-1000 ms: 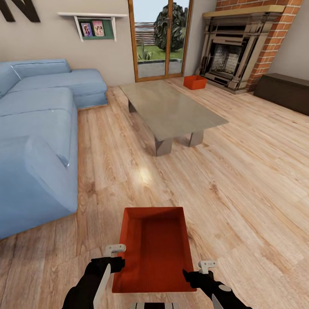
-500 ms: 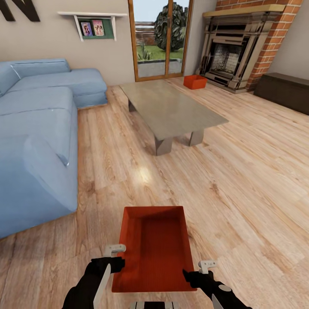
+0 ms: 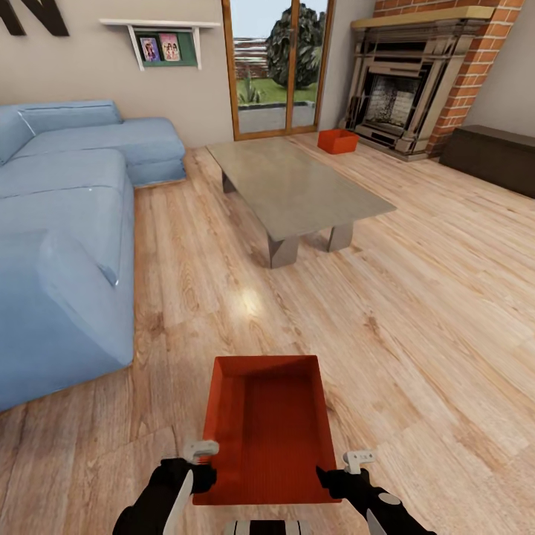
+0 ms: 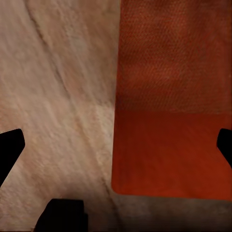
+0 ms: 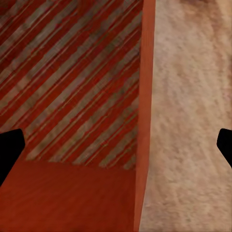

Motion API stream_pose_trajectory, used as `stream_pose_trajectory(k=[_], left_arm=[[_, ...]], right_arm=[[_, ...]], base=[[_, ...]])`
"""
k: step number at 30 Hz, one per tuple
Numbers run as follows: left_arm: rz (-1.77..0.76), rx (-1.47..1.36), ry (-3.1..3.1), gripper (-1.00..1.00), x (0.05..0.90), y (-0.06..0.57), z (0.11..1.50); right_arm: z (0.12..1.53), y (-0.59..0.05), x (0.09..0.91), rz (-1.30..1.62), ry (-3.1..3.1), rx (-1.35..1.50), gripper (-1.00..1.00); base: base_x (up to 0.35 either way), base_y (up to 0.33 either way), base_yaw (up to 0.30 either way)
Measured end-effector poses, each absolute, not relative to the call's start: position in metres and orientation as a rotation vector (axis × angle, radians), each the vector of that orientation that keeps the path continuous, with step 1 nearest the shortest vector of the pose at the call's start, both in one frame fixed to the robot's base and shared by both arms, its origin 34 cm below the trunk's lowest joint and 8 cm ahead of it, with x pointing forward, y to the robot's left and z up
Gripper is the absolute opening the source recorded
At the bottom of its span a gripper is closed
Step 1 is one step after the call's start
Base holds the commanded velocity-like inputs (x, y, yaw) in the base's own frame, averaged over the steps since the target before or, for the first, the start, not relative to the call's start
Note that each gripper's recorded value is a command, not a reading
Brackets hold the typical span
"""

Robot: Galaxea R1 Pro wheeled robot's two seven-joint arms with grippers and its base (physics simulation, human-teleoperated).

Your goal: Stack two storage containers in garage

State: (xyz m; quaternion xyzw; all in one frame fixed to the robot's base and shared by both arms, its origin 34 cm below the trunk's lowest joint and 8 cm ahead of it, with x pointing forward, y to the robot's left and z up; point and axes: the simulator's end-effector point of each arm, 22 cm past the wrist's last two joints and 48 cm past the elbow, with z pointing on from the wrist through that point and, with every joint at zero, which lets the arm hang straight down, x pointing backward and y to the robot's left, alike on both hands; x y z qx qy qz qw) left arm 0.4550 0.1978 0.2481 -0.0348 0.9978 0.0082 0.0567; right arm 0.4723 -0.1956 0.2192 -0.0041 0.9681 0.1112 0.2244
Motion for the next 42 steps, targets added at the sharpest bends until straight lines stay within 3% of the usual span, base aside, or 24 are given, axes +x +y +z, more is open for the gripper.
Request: stream_pose_trajectory(k=[42], left_arm=[[0.026, -0.120, 2.941, 1.00, 0.467, 0.202, 0.234]], right_arm=[[0.206, -0.195, 0.469, 0.306, 2.672, -0.021, 1.00]], base=[[0.000, 0.000, 0.000]])
